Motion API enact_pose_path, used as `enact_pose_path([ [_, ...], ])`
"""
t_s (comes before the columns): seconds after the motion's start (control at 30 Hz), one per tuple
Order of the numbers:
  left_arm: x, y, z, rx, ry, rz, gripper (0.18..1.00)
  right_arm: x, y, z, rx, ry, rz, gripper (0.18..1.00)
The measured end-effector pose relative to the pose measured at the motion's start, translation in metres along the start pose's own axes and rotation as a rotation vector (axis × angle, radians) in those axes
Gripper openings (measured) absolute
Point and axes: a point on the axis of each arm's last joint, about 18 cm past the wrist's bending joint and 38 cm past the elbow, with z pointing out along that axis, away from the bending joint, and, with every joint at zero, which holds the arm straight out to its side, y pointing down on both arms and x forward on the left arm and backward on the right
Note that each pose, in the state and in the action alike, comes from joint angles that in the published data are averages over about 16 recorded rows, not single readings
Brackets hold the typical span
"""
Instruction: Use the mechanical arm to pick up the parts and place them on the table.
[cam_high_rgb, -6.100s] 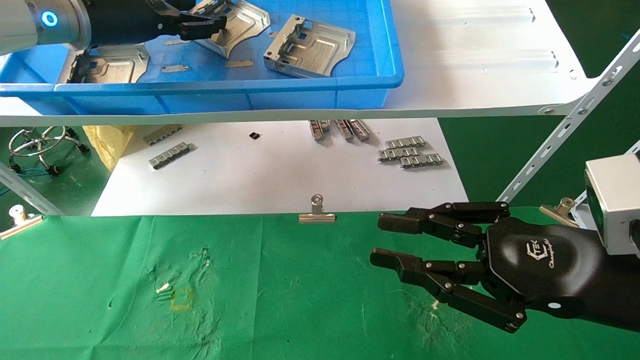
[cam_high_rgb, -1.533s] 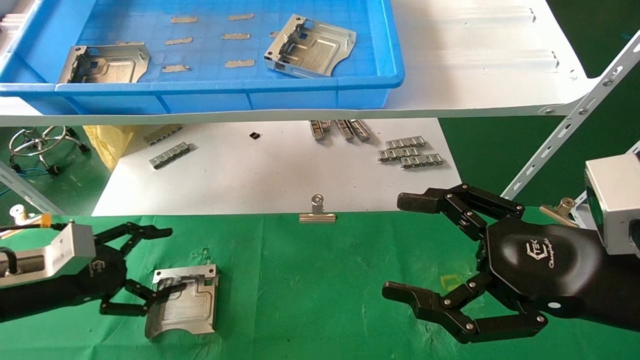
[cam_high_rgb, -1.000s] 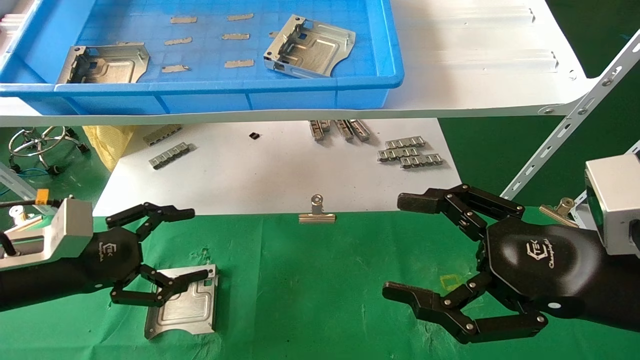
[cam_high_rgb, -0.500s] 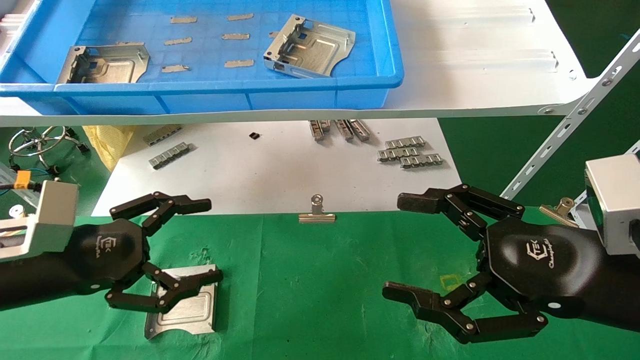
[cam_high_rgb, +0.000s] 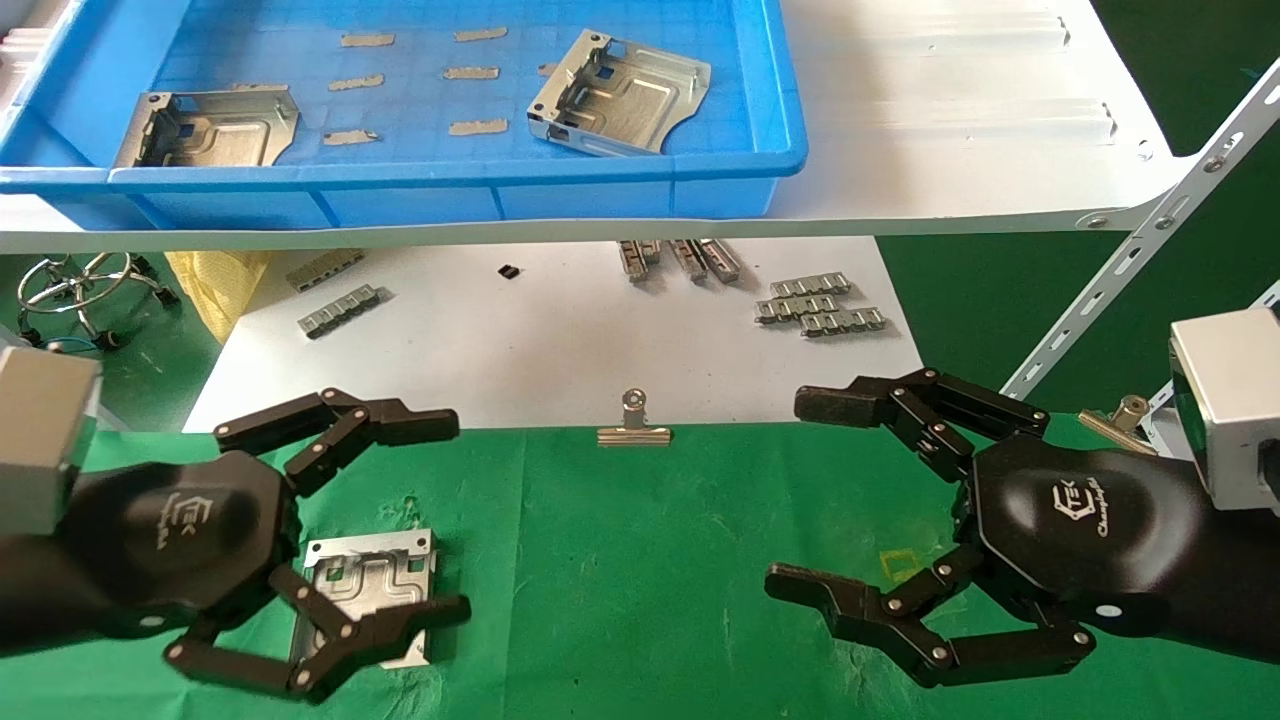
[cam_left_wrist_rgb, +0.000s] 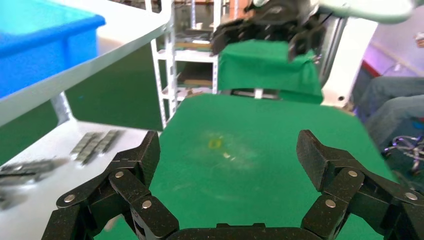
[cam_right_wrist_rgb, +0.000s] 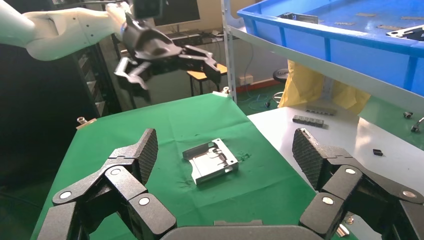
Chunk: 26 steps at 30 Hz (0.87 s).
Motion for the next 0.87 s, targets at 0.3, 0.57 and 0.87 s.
enact_pose_path([
  [0.3, 0.021, -0.019, 0.006, 0.018, 0.053, -0.012, 1.001, 0.000, 0.000, 0.000, 0.000, 0.000, 0.000, 1.001],
  [0.57, 0.025, -0.023, 0.007, 0.022, 0.063, -0.012, 1.001, 0.000, 0.000, 0.000, 0.000, 0.001, 0.000, 1.001],
  [0.87, 0.023, -0.021, 0.006, 0.021, 0.057, -0.014, 1.001, 0.000, 0.000, 0.000, 0.000, 0.001, 0.000, 1.001],
])
